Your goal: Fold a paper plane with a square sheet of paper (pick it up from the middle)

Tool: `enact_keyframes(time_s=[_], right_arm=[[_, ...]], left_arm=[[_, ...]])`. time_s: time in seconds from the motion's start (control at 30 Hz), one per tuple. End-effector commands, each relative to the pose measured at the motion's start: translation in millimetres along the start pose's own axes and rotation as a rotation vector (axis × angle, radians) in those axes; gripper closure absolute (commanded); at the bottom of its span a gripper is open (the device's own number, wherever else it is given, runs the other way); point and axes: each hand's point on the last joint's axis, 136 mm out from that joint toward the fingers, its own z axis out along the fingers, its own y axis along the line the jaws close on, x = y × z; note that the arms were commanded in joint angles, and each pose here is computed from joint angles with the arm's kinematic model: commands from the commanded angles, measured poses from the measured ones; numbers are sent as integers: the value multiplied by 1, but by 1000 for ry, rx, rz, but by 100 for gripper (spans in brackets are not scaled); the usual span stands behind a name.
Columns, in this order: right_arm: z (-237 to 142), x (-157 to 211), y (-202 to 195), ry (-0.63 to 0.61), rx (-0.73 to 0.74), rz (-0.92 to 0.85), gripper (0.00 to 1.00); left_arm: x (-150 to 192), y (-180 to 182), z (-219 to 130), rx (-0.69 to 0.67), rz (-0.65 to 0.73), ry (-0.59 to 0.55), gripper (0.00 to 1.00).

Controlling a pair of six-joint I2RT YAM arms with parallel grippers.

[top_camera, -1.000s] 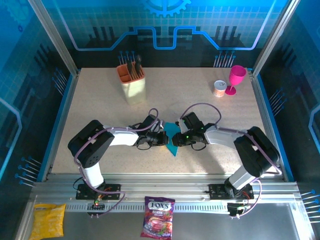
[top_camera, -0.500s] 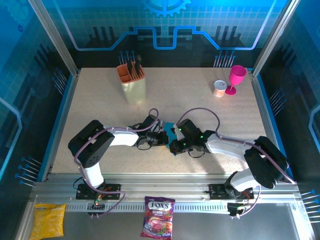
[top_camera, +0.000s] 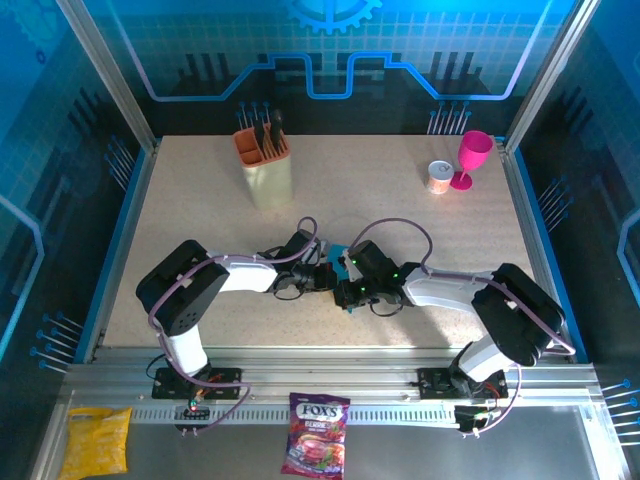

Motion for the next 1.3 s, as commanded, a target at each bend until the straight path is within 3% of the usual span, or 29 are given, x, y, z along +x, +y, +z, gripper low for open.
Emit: enact_keyframes(time_s=[0.0, 0.8, 1.27], right_arm=[[-8, -12, 12, -40, -40, 1, 100], [23, 47, -31, 56, -8, 129, 100], [8, 76, -48, 104, 48, 165, 100]], left_arm=[[18, 27, 4, -91, -18, 39, 100], [17, 33, 2, -125, -39, 26, 100], [19, 46, 2, -202, -78, 33, 100]])
